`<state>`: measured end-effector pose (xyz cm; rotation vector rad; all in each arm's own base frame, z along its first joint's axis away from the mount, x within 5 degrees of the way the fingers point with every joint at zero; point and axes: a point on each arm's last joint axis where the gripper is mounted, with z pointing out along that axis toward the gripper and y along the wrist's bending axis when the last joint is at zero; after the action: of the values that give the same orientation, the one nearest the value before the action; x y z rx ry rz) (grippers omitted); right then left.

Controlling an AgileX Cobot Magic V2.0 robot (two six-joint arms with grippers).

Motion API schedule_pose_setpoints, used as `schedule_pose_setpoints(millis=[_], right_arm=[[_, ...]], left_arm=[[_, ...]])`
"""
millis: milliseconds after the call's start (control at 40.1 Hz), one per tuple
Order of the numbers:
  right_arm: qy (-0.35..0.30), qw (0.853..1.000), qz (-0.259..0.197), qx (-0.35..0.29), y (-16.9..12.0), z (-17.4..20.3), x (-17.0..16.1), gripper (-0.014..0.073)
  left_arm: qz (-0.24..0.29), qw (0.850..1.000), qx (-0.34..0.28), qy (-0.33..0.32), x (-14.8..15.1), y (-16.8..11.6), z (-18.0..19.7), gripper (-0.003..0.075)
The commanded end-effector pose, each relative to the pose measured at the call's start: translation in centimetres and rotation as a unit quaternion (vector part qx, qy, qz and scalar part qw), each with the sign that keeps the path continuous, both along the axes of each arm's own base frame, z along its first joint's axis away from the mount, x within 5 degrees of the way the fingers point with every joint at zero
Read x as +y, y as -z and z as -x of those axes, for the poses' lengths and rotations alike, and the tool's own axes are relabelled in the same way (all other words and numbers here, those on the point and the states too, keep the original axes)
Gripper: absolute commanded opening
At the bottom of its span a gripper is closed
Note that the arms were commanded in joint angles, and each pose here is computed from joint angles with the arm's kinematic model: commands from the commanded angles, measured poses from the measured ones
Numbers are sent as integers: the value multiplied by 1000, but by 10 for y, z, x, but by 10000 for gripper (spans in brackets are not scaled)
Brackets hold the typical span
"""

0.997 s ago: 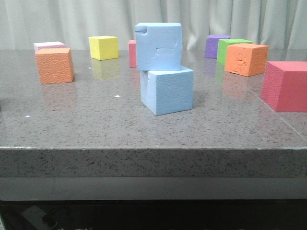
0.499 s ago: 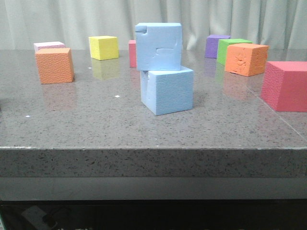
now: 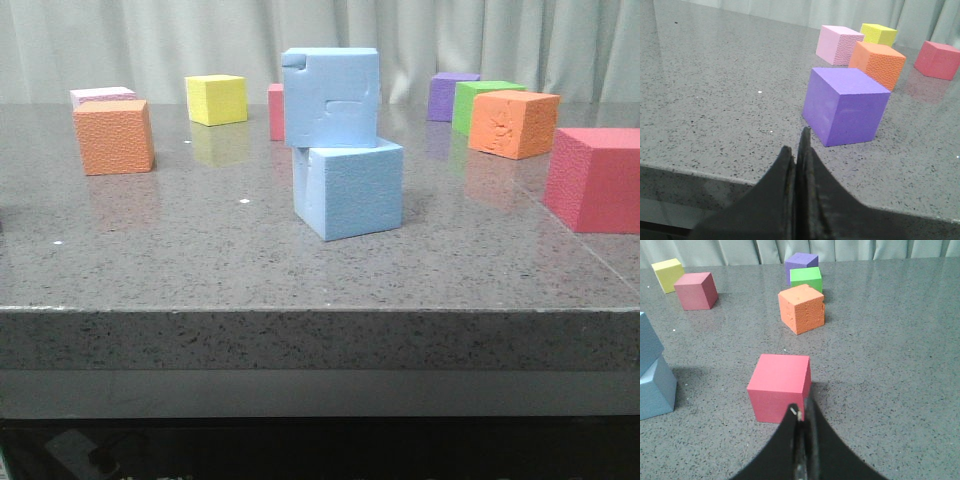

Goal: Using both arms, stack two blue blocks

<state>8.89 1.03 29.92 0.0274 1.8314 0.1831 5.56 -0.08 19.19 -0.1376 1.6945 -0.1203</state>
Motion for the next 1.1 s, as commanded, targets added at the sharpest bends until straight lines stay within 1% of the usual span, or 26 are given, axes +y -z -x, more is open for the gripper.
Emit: schedule_pose_setpoints(millis=[0,125,299,399,574,723,823,972,1072], right_arm=[[4,999,6,-49,-12,-2,-1,-69],[4,998,18,-62,1,-2,-1,-69],[2,993,46,-106,21,11,-3,-69],[17,991,59,-119,34,19,-6,-69],[51,991,29,-123,61,29,-10,-69],[54,990,27,-129,84,35,-10,-69],[54,991,23,-119,97,35,-10,-69],[52,994,23,-94,108,34,-10,-69],[51,995,23,-82,110,34,-10,-69]], left_arm=[[7,999,-38,-7,1,3,0,-18],[7,999,-38,-7,1,3,0,-18],[7,999,-38,-7,1,3,0,-18],[7,999,-38,-7,1,3,0,-18],[7,999,-38,-7,1,3,0,-18],[7,999,-38,-7,1,3,0,-18],[7,999,-38,-7,1,3,0,-18],[7,999,-38,-7,1,3,0,-18],[7,999,-38,-7,1,3,0,-18]])
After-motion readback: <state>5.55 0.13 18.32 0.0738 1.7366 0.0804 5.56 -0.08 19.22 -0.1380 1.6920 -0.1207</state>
